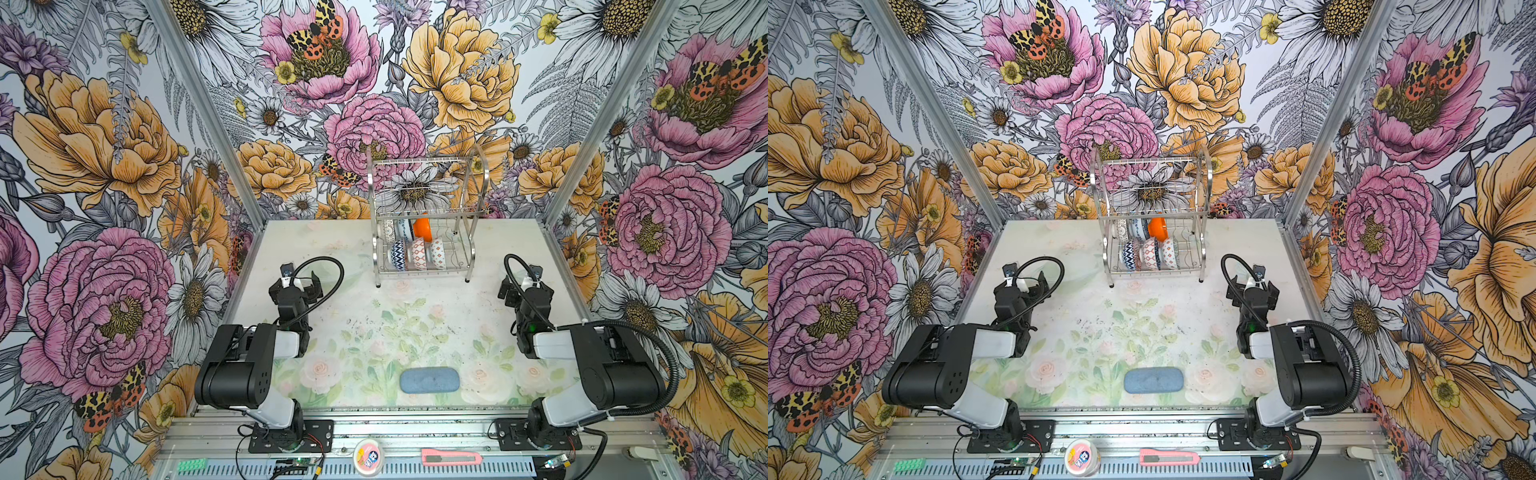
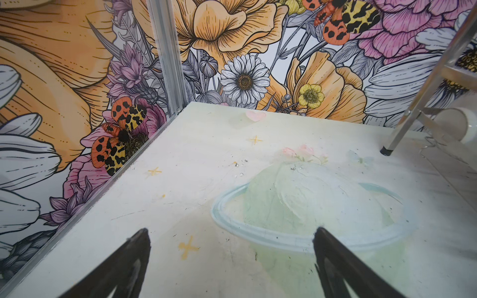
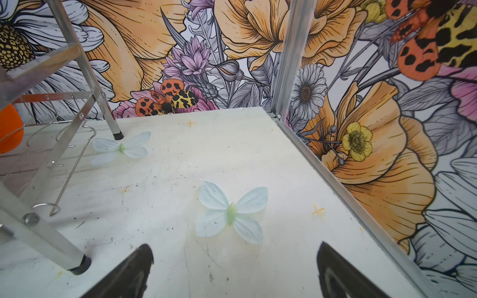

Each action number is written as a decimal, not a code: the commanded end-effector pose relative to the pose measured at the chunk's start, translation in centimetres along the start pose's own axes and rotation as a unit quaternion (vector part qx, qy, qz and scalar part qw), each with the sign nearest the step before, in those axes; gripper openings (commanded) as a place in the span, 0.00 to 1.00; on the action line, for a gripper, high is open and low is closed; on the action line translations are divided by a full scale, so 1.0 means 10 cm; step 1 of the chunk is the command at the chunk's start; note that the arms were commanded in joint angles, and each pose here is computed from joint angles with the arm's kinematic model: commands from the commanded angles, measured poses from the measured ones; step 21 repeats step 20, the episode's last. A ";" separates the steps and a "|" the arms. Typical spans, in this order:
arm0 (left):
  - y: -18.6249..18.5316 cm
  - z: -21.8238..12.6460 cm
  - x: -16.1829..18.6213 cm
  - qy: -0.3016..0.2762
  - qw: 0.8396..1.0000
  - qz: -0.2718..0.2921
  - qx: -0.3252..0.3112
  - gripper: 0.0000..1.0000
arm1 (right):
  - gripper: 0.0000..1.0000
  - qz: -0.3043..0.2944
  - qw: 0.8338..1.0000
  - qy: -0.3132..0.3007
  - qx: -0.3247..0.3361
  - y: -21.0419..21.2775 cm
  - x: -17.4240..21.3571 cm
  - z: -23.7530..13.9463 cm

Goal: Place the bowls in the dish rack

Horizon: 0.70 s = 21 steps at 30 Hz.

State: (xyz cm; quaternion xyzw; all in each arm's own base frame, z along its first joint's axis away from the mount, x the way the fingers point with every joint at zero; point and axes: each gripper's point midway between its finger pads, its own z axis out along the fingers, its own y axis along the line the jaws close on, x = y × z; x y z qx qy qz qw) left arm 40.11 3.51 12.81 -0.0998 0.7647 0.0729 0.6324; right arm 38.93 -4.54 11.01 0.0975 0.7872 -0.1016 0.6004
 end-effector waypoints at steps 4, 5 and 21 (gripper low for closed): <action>-0.05 0.00 -0.02 -0.005 1.000 0.001 0.019 0.99 | 0.99 -0.004 1.000 -0.008 -0.011 0.07 -0.07 0.03; -0.06 0.00 -0.02 -0.004 1.000 -0.001 0.029 0.99 | 0.99 -0.003 1.000 -0.007 -0.011 0.06 -0.07 0.03; -0.16 0.01 -0.01 0.002 0.998 0.003 0.064 0.99 | 1.00 -0.006 1.000 -0.006 -0.019 0.09 -0.06 0.03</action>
